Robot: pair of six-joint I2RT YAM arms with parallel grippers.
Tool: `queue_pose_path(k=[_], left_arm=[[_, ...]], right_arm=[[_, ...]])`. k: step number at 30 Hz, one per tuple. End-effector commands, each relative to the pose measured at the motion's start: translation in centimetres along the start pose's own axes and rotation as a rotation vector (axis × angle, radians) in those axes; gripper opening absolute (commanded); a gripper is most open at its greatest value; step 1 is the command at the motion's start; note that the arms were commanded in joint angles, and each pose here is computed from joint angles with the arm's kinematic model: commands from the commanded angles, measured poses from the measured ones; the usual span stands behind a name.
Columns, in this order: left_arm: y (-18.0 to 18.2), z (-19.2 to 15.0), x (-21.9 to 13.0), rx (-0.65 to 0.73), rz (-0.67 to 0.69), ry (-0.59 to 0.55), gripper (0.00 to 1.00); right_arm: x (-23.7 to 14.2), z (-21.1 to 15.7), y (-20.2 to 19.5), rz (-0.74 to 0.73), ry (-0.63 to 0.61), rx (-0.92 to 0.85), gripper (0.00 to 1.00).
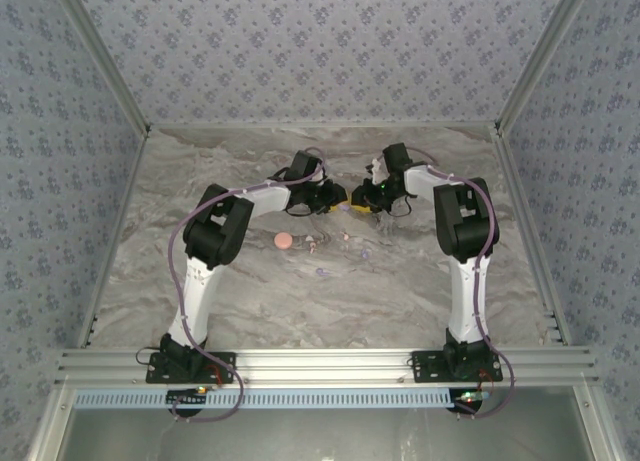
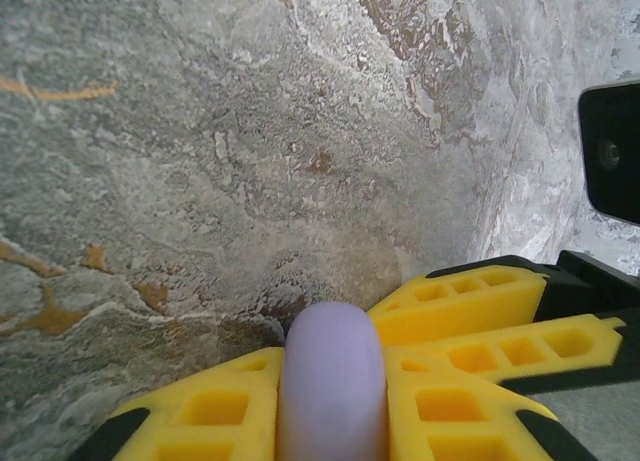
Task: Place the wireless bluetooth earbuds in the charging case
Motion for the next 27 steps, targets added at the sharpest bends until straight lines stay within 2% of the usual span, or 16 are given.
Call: queue_pose_path(k=[1, 8, 16, 27], left_arm=[[0.1, -0.2, -0.4, 0.018, 0.016, -0.020, 0.19], [0.2, 0.3, -1.5, 0.036, 0.045, -0.037, 0.22], [0.7, 0.2, -1.3, 0.028, 0.052, -0.029, 0.34], [0.4, 0.3, -1.8, 0.038, 0.061, -0.041, 0.35]], right_arm=[[-1.4, -0.7, -0.2, -0.025, -0.008, 0.021, 0.29], [-3.4, -0.3, 0.0, -0.025, -0.054, 0.015, 0.34], [-3.1, -0.5, -0.3, -0.017, -0.046, 0.023, 0.35], [-3.1, -0.7, -0.4, -0.019, -0.040, 0.017, 0.37]])
Point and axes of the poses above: each hand's point on the last joint's axis, 136 mm out from that joint toward the fingers, its own x axis out along the fingers, its own y axis along the line the jaws close on, z = x × y, the point moved 2 cm from there along -x, back along the fingers, and after that the axes turned 6 degrees about -x, right-handed, at the moved point
